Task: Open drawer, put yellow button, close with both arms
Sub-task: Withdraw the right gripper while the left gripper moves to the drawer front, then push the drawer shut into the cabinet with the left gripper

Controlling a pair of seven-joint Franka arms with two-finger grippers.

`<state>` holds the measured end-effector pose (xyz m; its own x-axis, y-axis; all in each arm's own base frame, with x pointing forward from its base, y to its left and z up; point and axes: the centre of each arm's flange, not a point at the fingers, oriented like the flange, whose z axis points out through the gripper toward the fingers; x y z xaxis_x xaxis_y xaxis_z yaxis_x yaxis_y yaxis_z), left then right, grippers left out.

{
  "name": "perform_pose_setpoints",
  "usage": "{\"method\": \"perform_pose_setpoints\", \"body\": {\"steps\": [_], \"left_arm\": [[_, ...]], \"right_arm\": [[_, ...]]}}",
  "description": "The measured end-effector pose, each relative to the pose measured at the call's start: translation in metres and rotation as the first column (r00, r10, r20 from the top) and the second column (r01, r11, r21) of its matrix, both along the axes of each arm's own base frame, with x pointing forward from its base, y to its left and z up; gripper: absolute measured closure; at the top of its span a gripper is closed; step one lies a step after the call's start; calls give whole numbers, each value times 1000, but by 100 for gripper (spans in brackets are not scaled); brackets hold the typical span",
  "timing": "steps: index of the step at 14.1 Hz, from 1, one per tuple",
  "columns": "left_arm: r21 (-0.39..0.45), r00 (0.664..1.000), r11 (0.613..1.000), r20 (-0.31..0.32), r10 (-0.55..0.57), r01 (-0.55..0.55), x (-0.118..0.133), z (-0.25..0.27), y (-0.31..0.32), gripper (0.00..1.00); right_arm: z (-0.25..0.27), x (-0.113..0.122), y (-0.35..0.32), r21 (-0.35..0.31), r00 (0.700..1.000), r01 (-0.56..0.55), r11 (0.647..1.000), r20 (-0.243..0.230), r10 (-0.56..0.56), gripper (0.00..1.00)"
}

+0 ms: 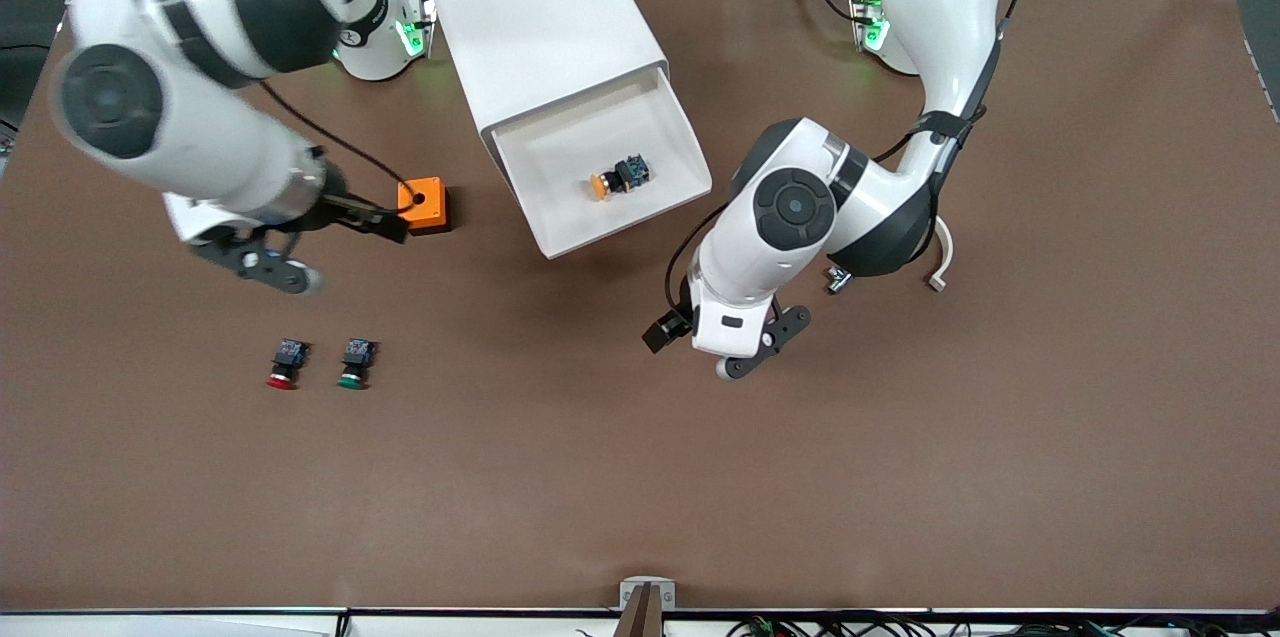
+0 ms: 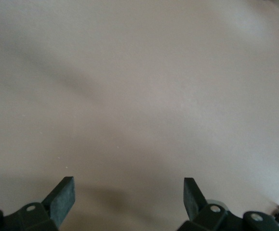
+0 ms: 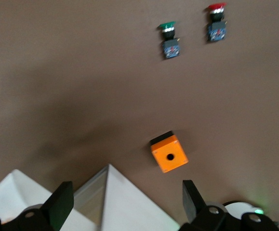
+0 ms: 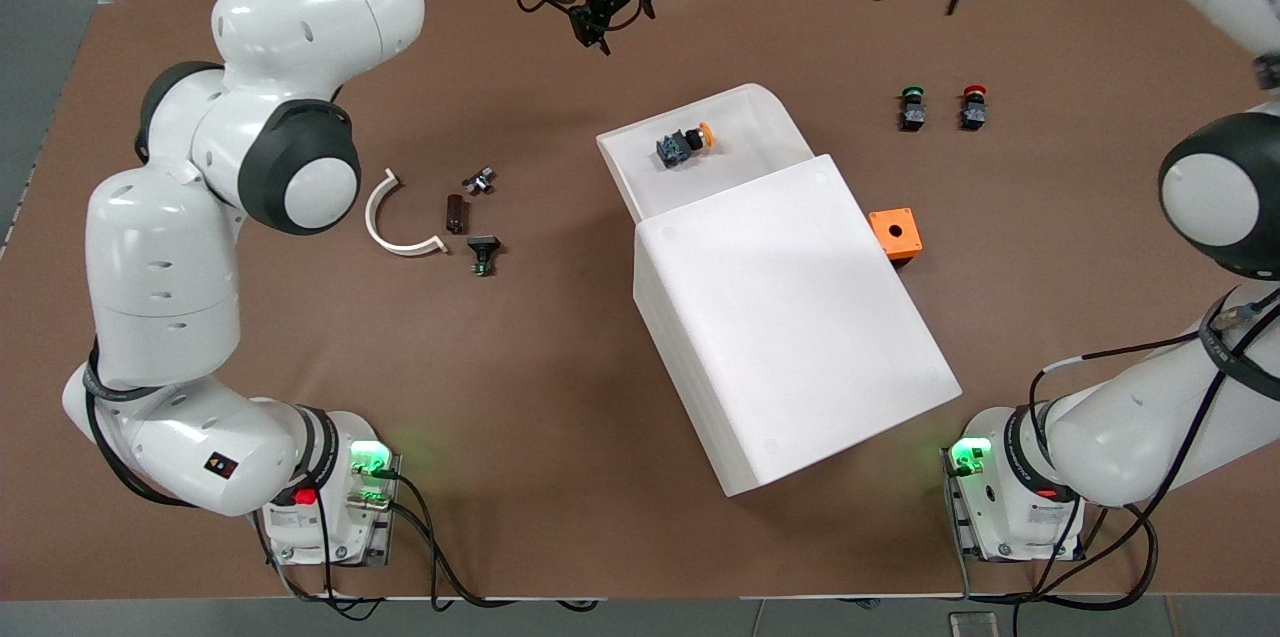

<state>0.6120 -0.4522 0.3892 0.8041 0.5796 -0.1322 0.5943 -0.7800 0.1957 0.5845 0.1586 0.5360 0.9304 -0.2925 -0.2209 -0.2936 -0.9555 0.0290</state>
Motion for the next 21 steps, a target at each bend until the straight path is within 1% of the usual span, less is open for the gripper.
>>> {"method": "perform_pose_setpoints", "body": {"steps": [2, 3, 5, 7, 9, 12, 15, 19, 21], "left_arm": [[10, 1000, 1000, 13, -16, 16, -5, 0, -7, 0], [31, 999, 999, 31, -33, 32, -7, 0, -10, 0], [79, 995, 994, 68, -77, 72, -19, 0, -25, 0], [102, 993, 992, 81, -87, 78, -39, -1, -50, 0], [119, 991, 989, 88, -101, 90, -63, -3, -75, 0], [130, 988, 984, 78, -132, 122, -89, -8, -99, 0], [139, 986, 980, 66, -156, 146, -105, -13, -111, 0], [168, 985, 972, 27, -173, 166, -125, -27, -122, 0], [177, 983, 967, 10, -186, 181, -137, -29, -130, 0]], "right_arm": [[4, 6, -57, 35, 997, -69, 997, -15, 70, 0], [6, 8, -81, 44, 996, -88, 995, -19, 89, 0], [13, 10, -123, 38, 991, -131, 991, -20, 132, 0], [20, 11, -153, 28, 983, -183, 983, -11, 183, 0], [24, 12, -170, 31, 979, -203, 979, 0, 204, 0], [26, 12, -175, 32, 978, -208, 978, 5, 208, 0], [26, 12, -180, 30, 980, -200, 979, 6, 200, 0], [27, 11, -197, 29, 984, -176, 984, 7, 175, 0], [27, 10, -214, 42, 979, -202, 978, 11, 202, 0]]}}
